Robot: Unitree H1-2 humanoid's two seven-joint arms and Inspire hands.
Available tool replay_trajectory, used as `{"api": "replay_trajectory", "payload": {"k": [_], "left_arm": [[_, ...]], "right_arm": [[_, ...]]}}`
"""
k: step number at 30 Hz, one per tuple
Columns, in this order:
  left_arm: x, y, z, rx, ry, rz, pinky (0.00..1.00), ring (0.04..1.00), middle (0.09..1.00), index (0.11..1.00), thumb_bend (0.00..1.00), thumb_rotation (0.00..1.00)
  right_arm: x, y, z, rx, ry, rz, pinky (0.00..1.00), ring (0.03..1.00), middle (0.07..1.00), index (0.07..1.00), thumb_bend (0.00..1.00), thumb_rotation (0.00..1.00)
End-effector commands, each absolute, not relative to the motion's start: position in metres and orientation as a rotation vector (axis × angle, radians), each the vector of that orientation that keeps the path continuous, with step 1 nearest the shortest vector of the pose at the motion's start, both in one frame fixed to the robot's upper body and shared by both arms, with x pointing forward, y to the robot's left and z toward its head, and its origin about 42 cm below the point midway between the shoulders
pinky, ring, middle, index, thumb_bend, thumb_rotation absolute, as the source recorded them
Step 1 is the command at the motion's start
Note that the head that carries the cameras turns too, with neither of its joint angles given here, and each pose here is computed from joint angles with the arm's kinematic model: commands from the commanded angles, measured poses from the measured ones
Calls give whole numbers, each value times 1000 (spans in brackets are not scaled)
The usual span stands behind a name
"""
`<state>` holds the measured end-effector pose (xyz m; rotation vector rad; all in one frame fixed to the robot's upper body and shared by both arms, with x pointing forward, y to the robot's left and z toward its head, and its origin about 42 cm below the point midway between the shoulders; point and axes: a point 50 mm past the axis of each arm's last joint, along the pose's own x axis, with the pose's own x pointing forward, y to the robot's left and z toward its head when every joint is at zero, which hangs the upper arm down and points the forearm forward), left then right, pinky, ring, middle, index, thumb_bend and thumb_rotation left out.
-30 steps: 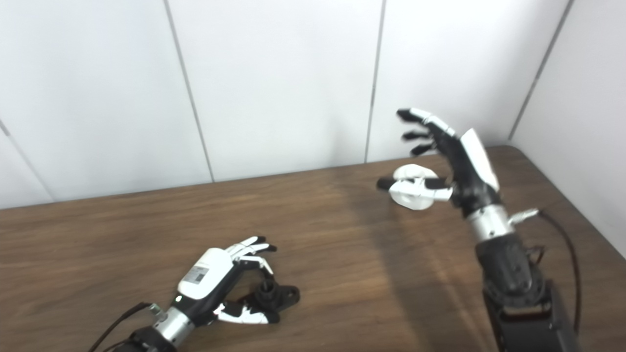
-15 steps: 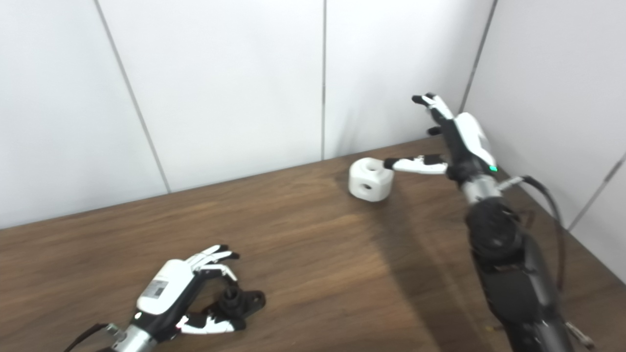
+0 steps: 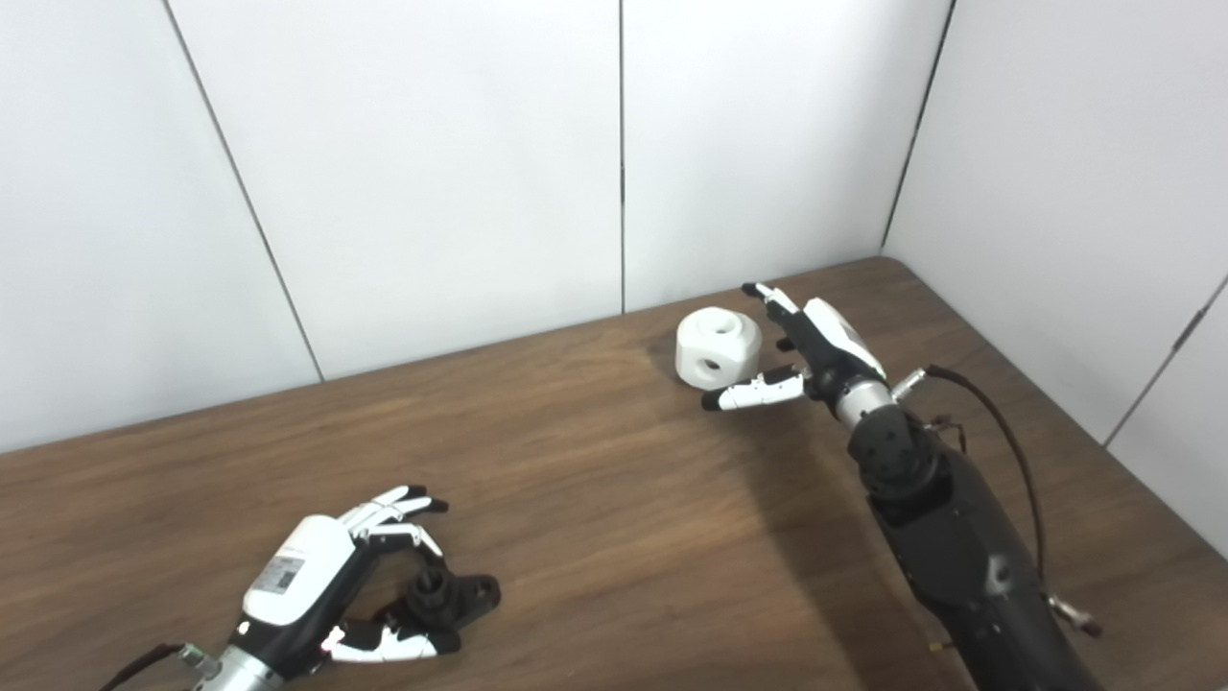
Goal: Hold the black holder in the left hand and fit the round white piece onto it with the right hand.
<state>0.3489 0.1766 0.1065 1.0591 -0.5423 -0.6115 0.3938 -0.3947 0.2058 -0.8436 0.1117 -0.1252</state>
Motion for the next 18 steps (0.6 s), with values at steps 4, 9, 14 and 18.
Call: {"api": "replay_trajectory", "payload": {"k": [4, 9, 14, 18], "left_arm": [[306, 220, 44, 1185, -272, -753, 815, 894, 826, 482, 523, 52], [304, 219, 45, 1181, -275, -755, 808, 883, 822, 482, 523, 53], [302, 219, 47, 1184, -269, -756, 815, 885, 828, 482, 523, 53], [301, 219, 47, 1188, -267, -759, 812, 884, 827, 483, 523, 53]], "right_arm": [[409, -400, 226, -870, 52, -150, 864, 979, 990, 935, 1000, 397], [413, -400, 214, -853, 80, -156, 875, 982, 991, 937, 1000, 395], [416, -401, 204, -829, 96, -181, 872, 967, 980, 942, 981, 373], [415, -401, 198, -795, 110, -201, 868, 957, 978, 948, 980, 366]]}}
